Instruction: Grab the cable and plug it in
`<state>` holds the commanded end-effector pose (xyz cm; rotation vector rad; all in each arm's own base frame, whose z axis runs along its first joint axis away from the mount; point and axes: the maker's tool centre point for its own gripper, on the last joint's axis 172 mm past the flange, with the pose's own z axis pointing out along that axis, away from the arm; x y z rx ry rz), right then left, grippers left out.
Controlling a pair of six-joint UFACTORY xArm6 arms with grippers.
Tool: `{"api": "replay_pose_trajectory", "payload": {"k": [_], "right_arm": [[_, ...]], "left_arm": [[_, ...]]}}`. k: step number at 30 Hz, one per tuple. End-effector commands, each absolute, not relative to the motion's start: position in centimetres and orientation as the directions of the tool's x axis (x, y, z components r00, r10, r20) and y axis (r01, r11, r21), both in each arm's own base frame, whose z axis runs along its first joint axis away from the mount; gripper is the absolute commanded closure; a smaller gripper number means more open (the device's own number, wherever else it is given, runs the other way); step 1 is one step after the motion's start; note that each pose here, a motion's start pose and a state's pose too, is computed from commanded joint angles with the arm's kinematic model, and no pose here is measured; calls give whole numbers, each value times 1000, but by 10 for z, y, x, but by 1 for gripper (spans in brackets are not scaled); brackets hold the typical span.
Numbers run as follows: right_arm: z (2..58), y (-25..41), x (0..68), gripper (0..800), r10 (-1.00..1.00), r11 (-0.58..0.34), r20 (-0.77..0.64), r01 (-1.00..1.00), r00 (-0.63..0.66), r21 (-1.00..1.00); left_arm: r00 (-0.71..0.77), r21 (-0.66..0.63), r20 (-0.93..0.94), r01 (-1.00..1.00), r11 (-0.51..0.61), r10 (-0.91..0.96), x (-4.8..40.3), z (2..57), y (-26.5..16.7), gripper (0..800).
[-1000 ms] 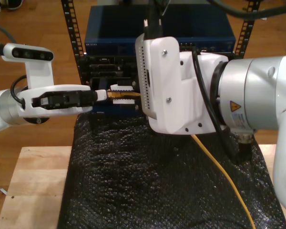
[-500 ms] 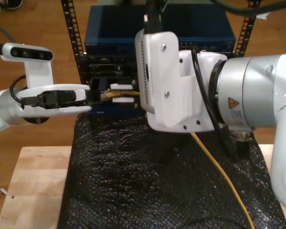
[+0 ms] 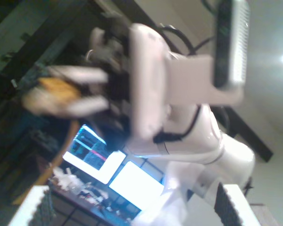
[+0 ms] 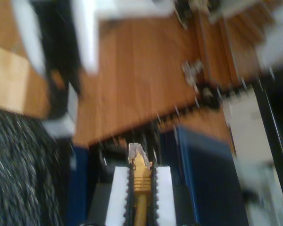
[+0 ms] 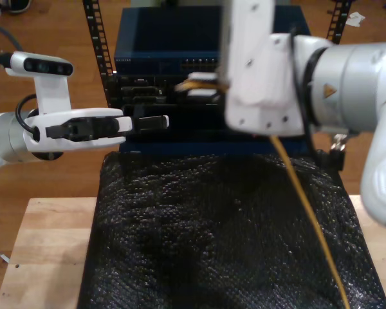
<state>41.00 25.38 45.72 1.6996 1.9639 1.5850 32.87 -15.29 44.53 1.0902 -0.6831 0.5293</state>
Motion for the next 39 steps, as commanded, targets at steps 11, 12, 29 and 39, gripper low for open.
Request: {"api": "replay_pose_trajectory", "payload": {"k": [11,12,29,39], "right_arm": [[420,229,434,800,809,-207,526,711,-261,672],[412,224,437,800,815,-210,524,719,-245,662],[356,152,469,800,884,-258,458,723,-90,641],[347,123,500,800,921,-279,386,602,-52,748]], "left_arm": [[606,612,790,-768,189,-96,345,432,-137,2],[603,614,789,-771,168,-116,347,428,-135,2],[455,465,742,-878,-112,-492,344,355,-87,2],[423,431,663,-890,-146,-617,329,326,-50,2]]}}
